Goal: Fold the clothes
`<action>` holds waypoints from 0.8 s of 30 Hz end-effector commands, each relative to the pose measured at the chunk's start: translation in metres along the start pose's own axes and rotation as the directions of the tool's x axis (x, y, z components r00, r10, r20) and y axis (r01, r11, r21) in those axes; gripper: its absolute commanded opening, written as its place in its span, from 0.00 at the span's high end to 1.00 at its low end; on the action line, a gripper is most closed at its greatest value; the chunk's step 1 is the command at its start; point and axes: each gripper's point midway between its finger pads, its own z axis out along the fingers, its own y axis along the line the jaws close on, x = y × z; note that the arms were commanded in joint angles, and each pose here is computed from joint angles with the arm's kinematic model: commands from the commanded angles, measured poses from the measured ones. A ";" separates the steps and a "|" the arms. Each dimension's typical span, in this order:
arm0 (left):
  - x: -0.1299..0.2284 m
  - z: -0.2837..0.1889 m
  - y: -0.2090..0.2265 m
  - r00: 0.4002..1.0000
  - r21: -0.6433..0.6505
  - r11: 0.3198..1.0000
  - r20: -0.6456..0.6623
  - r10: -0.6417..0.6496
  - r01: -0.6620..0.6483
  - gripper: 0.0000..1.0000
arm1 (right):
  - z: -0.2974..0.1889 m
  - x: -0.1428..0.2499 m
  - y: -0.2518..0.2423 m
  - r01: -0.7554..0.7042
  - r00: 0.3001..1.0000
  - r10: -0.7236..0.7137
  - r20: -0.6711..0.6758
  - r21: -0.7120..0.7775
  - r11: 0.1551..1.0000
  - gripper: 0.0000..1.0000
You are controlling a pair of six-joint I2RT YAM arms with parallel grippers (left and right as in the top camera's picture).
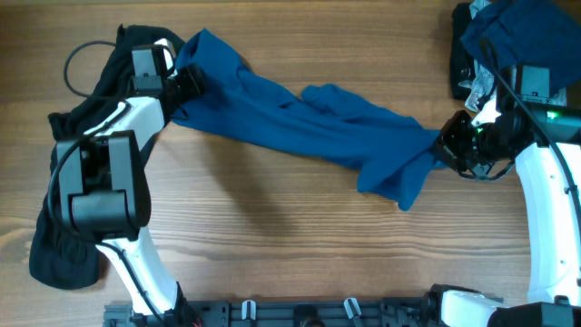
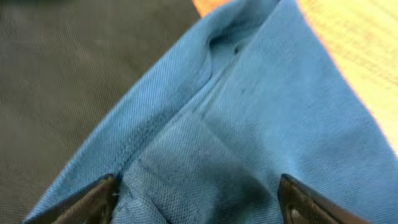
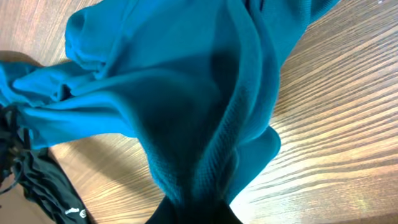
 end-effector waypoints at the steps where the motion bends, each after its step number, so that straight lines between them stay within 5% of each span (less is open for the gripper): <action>1: 0.015 0.008 0.002 0.998 0.023 1.000 -0.058 0.010 -0.009 0.34 | -0.007 -0.002 0.005 0.019 0.999 -0.019 0.026 -0.026 0.999 0.91; 3: 0.018 0.008 0.001 0.998 0.026 1.000 -0.069 0.008 -0.006 0.44 | -0.007 -0.004 0.006 0.005 0.999 -0.004 0.032 -0.030 1.000 0.90; 5: 0.015 0.003 0.001 0.998 0.023 1.000 -0.069 0.006 -0.004 0.68 | -0.007 -0.005 0.007 0.006 0.999 -0.005 0.037 -0.034 0.999 0.90; 9: -0.013 -0.031 -0.009 1.000 0.009 1.000 -0.004 0.015 -0.015 0.96 | -0.008 -0.007 0.008 0.010 0.999 -0.008 0.046 -0.039 0.999 0.89; 14: -0.030 -0.092 -0.020 1.000 -0.023 1.000 0.018 0.004 -0.003 0.96 | -0.009 -0.018 0.016 0.029 0.996 -0.023 0.091 -0.066 0.997 0.86; 18: -0.007 -0.161 -0.008 0.987 -0.155 0.977 -0.049 -0.152 0.143 0.96 | -0.011 -0.029 0.024 -0.008 0.991 0.021 0.128 -0.106 0.994 0.82; 24: 0.024 -0.187 0.009 0.964 -0.281 0.940 -0.122 -0.236 0.195 0.96 | 0.002 0.035 0.030 -0.025 0.991 0.008 -0.133 -0.127 0.992 0.80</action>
